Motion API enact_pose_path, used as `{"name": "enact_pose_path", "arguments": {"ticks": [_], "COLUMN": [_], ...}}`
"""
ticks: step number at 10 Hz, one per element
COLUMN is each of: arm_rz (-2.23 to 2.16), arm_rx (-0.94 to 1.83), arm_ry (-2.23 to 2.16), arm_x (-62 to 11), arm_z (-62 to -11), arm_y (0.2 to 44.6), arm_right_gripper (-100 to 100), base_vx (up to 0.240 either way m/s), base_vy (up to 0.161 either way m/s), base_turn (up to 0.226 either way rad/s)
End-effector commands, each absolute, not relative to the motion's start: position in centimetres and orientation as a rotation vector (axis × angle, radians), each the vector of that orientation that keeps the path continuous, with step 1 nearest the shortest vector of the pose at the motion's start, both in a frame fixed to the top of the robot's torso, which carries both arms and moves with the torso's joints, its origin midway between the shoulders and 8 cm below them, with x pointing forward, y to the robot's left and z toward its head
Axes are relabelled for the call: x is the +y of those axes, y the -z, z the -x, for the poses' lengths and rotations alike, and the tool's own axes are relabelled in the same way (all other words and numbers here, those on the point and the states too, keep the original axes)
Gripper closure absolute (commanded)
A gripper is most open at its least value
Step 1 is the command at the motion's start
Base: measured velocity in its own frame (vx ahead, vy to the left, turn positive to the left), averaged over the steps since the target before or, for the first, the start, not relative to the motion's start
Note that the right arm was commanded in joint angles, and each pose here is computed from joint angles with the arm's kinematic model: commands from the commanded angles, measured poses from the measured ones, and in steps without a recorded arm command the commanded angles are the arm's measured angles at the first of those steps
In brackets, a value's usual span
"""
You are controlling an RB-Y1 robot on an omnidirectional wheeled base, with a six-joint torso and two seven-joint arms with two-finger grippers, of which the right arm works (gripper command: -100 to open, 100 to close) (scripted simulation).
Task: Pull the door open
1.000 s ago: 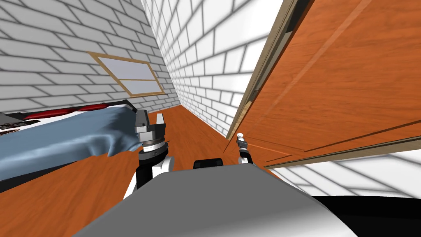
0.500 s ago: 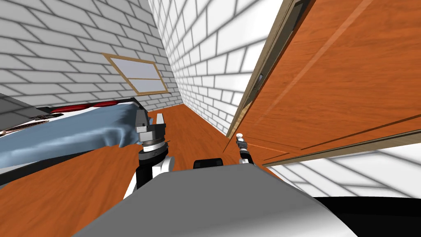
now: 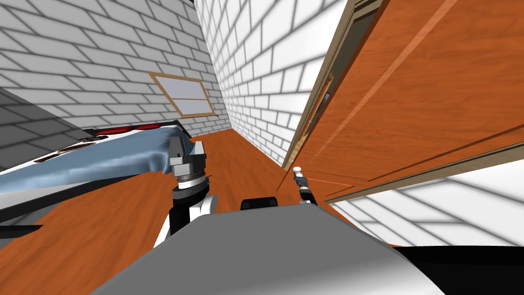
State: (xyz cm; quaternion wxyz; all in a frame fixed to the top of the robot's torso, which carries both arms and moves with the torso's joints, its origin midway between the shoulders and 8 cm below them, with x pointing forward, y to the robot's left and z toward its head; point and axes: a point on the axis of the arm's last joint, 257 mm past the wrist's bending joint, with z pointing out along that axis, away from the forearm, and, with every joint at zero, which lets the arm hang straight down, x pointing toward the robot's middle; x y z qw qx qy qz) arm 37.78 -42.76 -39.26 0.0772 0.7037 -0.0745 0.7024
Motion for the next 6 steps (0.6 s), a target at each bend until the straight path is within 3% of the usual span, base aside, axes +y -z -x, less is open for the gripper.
{"name": "enact_pose_path", "arguments": {"ticks": [1,3,6], "arm_rz": [-2.119,-2.133,-2.15], "arm_rx": [-0.207,-0.187,-0.143], "arm_ry": [-2.119,-2.121,-2.147], "arm_x": [-42.4,-42.3,-41.9], "arm_z": [-37.5,-36.9,-35.9], "arm_y": [39.2,39.4,39.3], "arm_right_gripper": [100,100,100], "base_vx": [-0.182,-0.117,-0.217], "base_vy": [-0.006,-0.018,-0.034], "base_turn": [0.061,0.069,0.102]}}
